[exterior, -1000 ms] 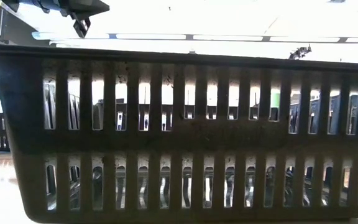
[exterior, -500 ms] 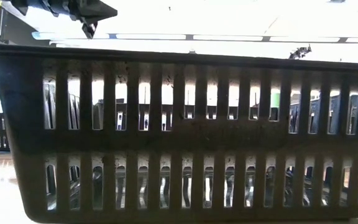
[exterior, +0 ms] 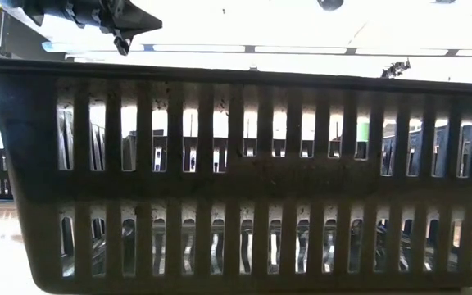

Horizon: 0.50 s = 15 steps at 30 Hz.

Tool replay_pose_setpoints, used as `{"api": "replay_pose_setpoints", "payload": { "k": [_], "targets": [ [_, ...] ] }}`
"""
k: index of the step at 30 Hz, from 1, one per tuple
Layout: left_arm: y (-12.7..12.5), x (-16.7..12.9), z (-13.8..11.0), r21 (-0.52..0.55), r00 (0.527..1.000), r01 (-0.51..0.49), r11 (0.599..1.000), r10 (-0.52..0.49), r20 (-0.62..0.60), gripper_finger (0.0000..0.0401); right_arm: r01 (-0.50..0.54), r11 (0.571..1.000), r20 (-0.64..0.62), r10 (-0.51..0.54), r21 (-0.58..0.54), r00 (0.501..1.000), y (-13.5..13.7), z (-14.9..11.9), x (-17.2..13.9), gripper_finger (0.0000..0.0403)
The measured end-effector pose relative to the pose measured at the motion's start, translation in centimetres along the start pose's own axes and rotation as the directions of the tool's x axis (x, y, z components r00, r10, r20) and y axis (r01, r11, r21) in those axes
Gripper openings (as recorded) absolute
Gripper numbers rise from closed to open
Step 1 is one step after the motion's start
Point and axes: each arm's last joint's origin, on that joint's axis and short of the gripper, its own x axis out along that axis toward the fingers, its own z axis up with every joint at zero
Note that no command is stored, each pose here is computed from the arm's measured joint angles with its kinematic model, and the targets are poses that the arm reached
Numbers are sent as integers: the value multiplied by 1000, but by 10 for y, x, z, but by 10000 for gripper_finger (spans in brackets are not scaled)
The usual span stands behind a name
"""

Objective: Pick & Place Travel size toiletries
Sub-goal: Put the left black brush into the bottom middle black bin

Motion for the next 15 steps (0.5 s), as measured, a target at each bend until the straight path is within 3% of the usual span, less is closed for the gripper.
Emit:
{"api": "replay_pose_setpoints", "payload": {
  "k": [7,15],
  "targets": [
    [-12,9,-26,22,998,52,998,-53,37,1,17,996,129,-29,90,991,2,-53,0,3],
    [-39,8,-35,160,996,84,984,-87,12,1,5,988,313,-53,153,948,13,-92,-10,3]
  ]
}}
